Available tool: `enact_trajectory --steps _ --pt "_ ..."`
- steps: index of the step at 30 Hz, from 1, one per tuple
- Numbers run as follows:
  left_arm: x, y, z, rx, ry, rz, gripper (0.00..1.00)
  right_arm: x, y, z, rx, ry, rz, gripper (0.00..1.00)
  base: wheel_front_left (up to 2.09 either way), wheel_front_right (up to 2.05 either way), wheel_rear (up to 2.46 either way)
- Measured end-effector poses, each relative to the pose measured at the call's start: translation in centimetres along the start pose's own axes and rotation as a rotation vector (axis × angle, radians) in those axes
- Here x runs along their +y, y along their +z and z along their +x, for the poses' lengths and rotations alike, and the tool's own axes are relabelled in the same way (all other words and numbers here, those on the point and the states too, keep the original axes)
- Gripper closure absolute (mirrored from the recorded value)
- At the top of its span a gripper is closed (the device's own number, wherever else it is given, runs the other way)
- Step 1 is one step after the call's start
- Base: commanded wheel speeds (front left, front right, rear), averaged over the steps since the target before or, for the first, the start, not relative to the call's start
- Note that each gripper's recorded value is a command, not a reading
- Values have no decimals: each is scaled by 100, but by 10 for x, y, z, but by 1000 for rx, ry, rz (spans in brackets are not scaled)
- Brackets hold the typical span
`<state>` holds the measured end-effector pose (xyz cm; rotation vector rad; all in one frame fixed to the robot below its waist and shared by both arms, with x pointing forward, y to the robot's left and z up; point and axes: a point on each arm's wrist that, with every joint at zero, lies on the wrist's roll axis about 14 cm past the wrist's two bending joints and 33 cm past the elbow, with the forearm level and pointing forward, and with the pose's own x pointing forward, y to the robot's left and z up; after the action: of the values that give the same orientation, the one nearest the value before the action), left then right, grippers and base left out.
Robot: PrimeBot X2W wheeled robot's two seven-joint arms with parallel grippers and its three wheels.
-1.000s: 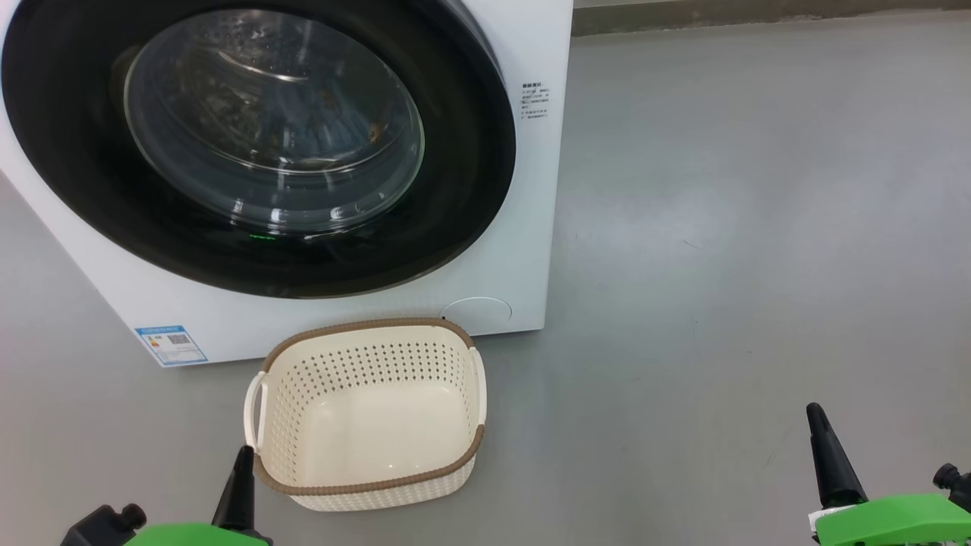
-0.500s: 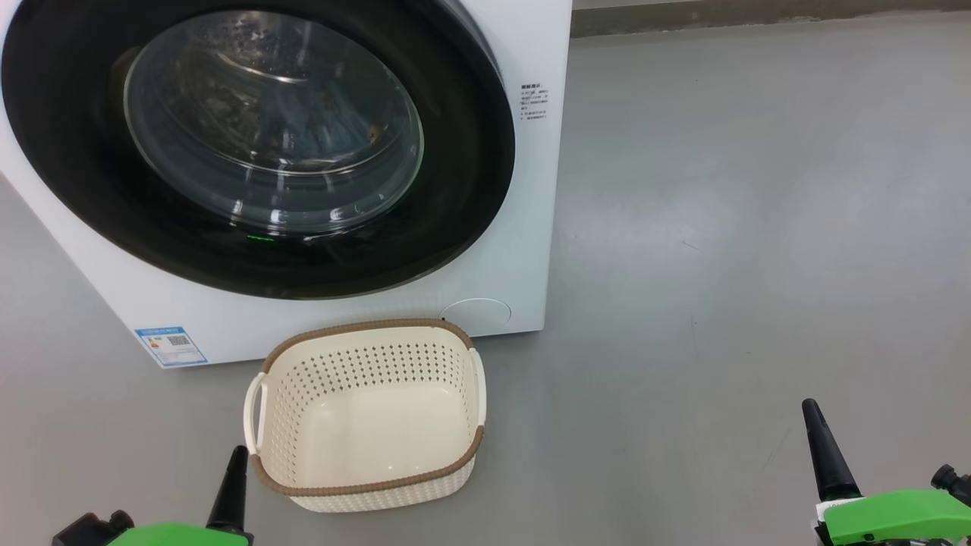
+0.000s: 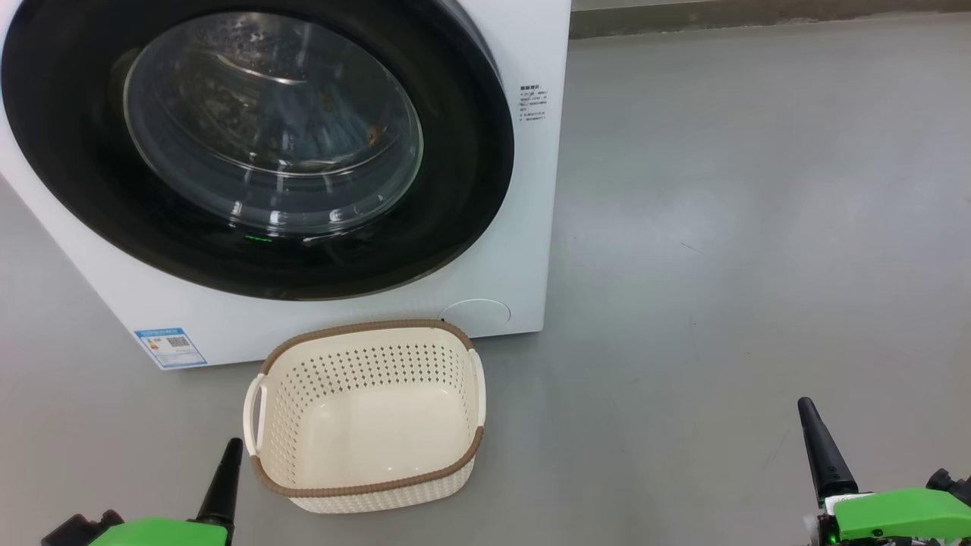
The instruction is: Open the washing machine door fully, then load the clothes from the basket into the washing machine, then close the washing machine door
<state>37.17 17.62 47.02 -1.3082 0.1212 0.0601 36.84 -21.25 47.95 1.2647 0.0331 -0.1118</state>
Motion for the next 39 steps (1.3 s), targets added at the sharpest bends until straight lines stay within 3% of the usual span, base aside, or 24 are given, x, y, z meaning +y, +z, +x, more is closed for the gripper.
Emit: enact_trajectory --steps 27,39 --pt "-8 11 4 1 -39 -265 100 6 -4 7 27 20 302 100 0 0 0" --pt "-9 12 4 0 -42 -269 100 6 -3 7 26 21 316 100 0 0 0"
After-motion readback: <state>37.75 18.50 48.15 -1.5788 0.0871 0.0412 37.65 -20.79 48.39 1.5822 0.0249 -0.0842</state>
